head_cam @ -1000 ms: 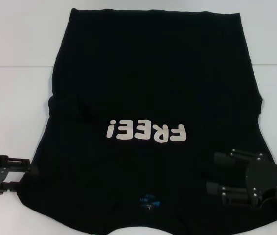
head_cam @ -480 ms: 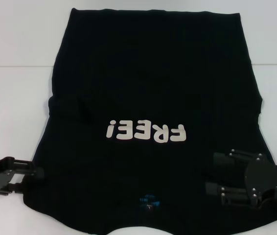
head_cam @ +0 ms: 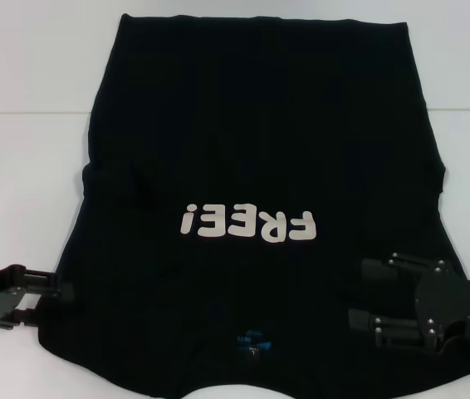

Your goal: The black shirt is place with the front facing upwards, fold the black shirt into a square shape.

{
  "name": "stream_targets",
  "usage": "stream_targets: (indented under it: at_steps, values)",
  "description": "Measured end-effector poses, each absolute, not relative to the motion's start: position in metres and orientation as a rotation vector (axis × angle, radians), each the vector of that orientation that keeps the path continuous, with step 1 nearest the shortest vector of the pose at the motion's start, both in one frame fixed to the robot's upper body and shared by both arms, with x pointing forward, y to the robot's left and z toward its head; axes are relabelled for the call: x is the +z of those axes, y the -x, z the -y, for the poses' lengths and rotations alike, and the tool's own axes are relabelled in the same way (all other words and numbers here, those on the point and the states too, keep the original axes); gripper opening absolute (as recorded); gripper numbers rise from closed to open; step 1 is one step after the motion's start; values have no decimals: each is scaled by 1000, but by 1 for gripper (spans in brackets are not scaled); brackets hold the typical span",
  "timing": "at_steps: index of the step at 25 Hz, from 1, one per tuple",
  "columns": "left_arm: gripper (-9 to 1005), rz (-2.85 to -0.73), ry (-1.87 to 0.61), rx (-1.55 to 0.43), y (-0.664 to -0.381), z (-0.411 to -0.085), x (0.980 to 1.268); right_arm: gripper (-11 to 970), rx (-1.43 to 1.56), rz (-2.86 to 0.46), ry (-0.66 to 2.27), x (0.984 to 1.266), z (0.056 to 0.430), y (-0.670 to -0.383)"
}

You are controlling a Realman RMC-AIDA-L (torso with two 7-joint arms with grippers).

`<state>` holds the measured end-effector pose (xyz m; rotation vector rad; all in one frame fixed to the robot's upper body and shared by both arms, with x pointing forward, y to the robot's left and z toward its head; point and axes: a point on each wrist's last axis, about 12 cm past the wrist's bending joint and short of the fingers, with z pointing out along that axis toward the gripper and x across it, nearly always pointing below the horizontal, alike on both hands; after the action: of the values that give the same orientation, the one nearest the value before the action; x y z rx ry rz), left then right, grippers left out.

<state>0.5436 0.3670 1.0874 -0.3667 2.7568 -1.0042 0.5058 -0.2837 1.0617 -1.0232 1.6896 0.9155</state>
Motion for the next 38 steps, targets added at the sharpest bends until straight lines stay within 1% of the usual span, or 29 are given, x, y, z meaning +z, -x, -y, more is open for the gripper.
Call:
stream_targets:
  at_steps: [7, 26, 31, 37, 38]
  values:
    - [766, -2749, 376, -964, -545, -374, 1088, 817, 915, -1685, 1026, 1063, 283, -507]
    - [766, -2773, 315, -963, -547, -366, 1088, 814, 915, -1680, 1031, 1064, 282, -509]
    - [766, -2799, 260, -927, -549, -363, 1088, 814, 914, -1678, 1029, 1064, 282, -509]
    - [607, -2809, 230, -874, -550, -362, 1089, 813, 912, -1672, 1021, 1065, 282, -510]
    - [540, -2806, 229, -869, -550, -363, 1090, 813, 911, -1672, 1021, 1065, 282, -510]
